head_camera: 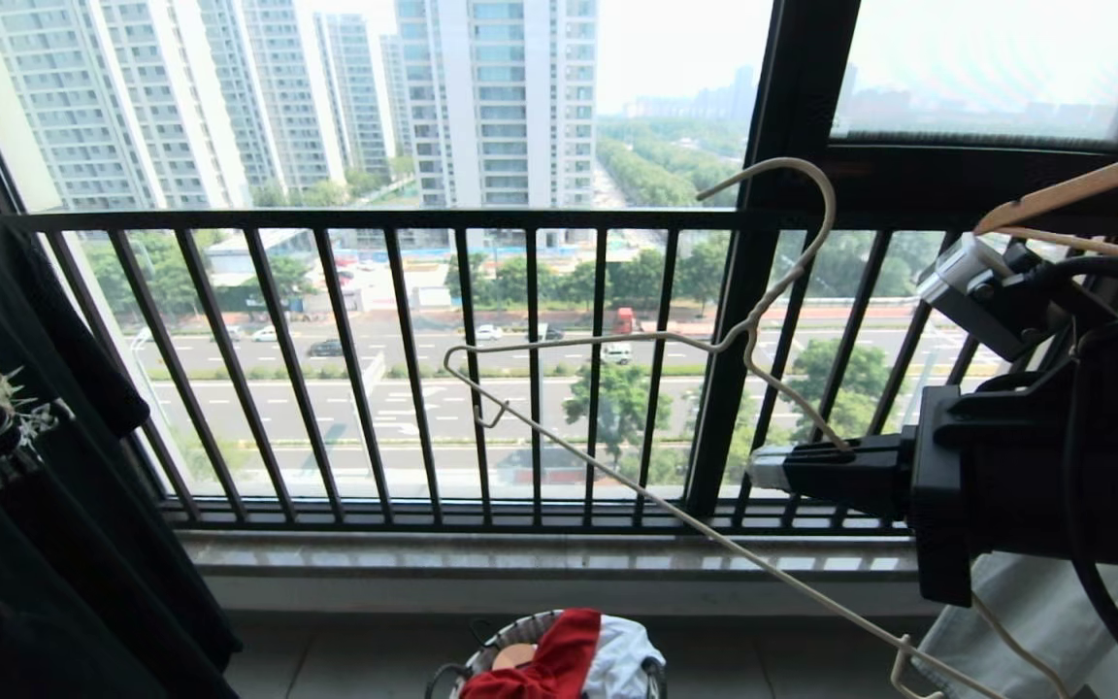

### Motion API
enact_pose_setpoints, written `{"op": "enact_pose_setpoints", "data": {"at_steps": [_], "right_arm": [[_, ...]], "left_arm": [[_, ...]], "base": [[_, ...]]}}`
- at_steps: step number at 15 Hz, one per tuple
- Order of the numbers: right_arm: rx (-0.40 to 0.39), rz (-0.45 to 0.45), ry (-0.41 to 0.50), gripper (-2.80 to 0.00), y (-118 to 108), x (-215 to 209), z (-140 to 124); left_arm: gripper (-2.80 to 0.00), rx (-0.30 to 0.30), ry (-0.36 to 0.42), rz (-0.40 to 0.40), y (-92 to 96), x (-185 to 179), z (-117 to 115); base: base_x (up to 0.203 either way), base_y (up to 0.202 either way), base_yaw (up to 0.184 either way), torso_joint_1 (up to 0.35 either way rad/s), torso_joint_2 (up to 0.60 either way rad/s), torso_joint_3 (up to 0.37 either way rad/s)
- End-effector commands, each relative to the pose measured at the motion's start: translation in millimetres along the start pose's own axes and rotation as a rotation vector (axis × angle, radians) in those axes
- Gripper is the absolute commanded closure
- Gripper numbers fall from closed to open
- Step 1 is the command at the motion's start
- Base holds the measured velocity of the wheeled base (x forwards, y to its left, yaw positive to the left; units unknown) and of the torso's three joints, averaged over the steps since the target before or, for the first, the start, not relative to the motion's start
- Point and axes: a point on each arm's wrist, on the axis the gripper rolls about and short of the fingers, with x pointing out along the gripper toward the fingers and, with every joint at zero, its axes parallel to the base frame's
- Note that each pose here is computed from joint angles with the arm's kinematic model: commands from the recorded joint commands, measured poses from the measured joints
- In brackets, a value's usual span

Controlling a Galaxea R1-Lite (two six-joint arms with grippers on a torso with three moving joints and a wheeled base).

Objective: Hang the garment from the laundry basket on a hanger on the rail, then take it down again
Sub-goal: Pick up clothes from the basket

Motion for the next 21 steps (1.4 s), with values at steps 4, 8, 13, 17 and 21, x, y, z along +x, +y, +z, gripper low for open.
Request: {"op": "enact_pose_setpoints", "data": {"at_steps": [4,8,13,17,21], "right_arm": [[-0.005,0.002,0.001,0.0,0.3,-0.7,-1.0],[-0.006,0.002,-0.003,0.0,0.7,-2.1,-0.6],[-0.004,0.003,0.003,0.0,0.4,-0.9,-1.8],[-0.004,0.004,0.007,0.0,0.1,0.1,-2.5],[-0.018,0.004,0.011,0.0,0.0,0.4,-3.8]], "left_arm": [[0.0,0.0,0.001,0.0,0.0,0.0,0.1],[0.0,0.0,0.001,0.0,0.0,0.0,0.1],[0.0,0.0,0.001,0.0,0.0,0.0,0.1],[0.0,0.001,0.002,0.0,0.0,0.1,-0.2],[0.0,0.0,0.001,0.001,0.0,0.0,0.1]], "base": [[0.0,0.0,0.0,-0.231,0.53,0.297],[0.0,0.0,0.0,-0.227,0.54,0.311],[0.0,0.0,0.0,-0.2,0.51,0.306],[0.0,0.0,0.0,-0.178,0.49,0.31],[0.0,0.0,0.0,-0.149,0.47,0.32]]}}
